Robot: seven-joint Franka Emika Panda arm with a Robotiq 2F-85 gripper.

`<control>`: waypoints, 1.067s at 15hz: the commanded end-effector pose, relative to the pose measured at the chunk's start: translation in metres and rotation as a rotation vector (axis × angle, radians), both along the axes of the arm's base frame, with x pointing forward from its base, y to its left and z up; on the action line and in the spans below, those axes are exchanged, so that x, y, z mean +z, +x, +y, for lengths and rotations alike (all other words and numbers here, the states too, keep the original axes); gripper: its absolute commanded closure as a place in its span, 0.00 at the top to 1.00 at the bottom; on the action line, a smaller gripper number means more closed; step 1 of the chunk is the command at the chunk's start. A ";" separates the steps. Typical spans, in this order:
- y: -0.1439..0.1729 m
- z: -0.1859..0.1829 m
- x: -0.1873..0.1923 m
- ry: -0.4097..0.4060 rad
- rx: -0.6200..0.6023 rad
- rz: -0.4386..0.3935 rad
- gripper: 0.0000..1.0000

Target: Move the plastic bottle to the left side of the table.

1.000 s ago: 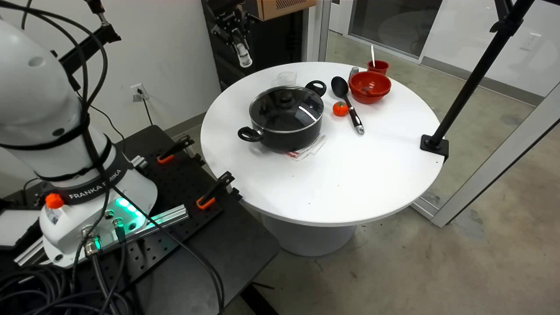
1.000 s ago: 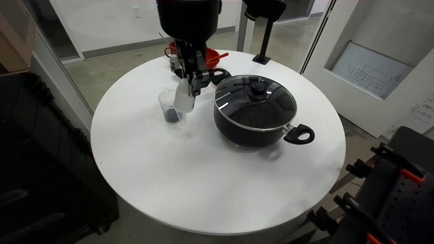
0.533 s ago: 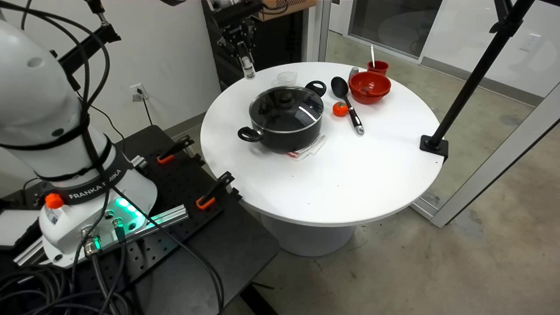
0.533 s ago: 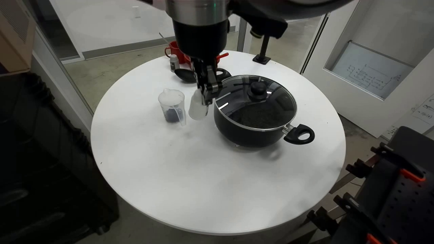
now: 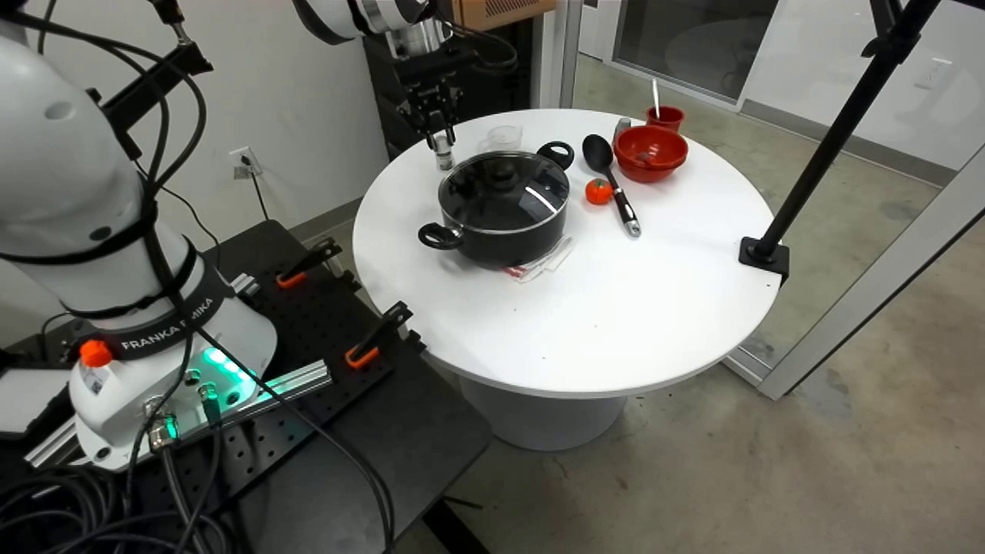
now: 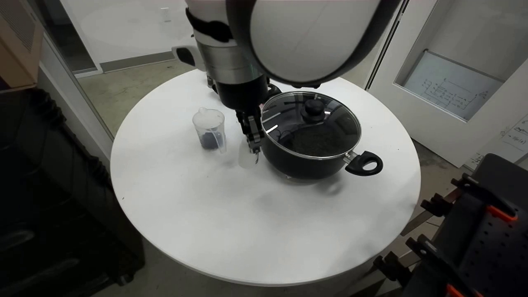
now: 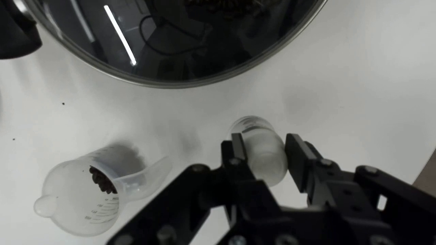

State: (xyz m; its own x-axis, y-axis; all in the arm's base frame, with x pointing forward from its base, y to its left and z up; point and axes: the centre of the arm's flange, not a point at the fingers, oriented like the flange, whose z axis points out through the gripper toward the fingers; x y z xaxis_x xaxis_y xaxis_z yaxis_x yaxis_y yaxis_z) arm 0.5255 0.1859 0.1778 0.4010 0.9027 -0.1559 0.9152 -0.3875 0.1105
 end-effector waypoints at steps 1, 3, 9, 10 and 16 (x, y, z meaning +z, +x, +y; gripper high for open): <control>0.028 0.020 -0.024 -0.013 0.004 0.037 0.10; 0.035 0.030 -0.035 -0.017 0.019 0.052 0.10; 0.051 0.051 -0.063 -0.036 0.036 0.081 0.10; 0.054 0.051 -0.068 -0.038 0.035 0.084 0.10; 0.064 0.055 -0.089 -0.033 0.032 0.089 0.10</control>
State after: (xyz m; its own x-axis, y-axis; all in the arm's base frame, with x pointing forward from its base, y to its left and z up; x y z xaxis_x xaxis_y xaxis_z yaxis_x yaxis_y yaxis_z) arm 0.5749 0.2326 0.0984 0.3682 0.9073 -0.2029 0.9292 -0.3667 0.0467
